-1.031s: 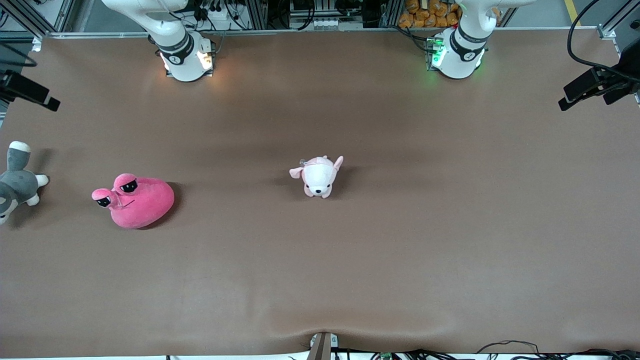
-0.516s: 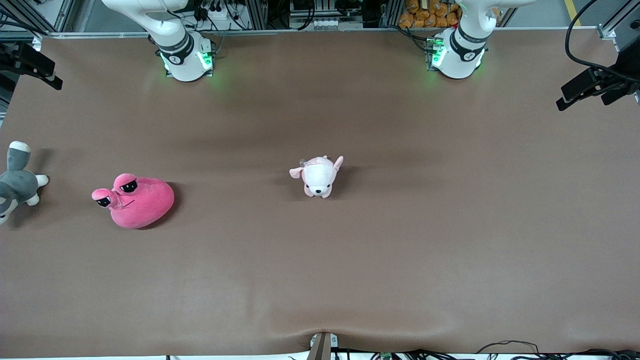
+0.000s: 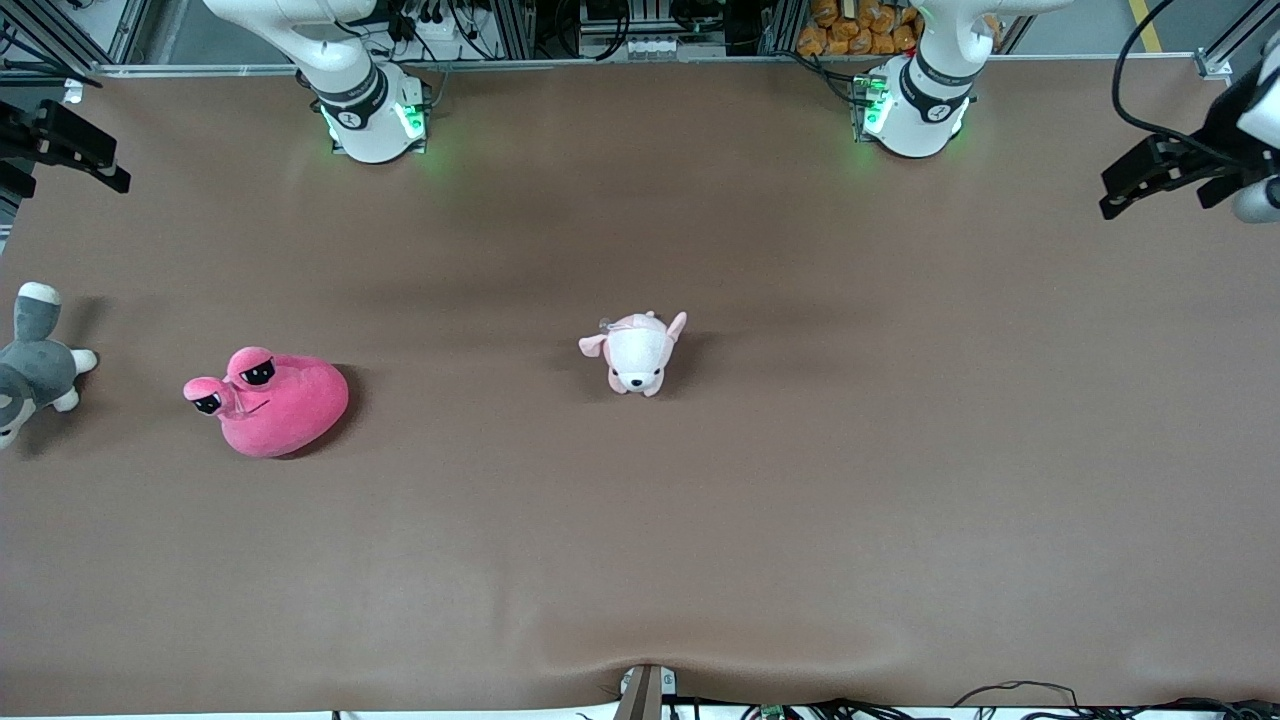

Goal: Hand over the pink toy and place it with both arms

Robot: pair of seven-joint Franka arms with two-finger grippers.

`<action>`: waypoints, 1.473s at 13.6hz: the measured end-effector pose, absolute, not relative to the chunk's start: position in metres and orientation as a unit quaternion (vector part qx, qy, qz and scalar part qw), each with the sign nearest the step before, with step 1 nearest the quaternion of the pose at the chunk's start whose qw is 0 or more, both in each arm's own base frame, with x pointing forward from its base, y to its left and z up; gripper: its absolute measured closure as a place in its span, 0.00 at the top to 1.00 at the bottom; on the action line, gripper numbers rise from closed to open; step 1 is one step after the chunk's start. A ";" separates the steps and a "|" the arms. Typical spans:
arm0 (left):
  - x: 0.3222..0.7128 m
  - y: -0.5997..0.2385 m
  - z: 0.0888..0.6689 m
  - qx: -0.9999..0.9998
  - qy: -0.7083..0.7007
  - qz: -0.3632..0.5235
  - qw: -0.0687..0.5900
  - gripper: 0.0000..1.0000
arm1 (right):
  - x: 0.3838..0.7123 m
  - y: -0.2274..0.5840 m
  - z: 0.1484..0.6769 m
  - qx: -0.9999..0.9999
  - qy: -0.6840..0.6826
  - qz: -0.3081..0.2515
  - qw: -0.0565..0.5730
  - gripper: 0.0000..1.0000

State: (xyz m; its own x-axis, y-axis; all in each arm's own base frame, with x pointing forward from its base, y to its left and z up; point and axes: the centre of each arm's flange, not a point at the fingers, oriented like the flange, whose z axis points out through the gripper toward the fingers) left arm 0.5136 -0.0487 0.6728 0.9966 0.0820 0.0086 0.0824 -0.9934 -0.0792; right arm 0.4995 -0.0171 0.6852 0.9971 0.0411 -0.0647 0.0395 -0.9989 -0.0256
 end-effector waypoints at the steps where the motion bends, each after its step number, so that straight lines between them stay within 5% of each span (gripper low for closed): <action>1: 0.514 -0.050 0.672 -0.998 -0.040 -0.003 0.040 1.00 | 0.500 -0.017 0.684 -0.999 -0.020 0.033 0.012 1.00; 20: 0.517 -0.051 0.660 -0.998 -0.038 0.001 0.041 1.00 | 0.507 -0.021 0.675 -0.999 -0.023 0.042 0.012 1.00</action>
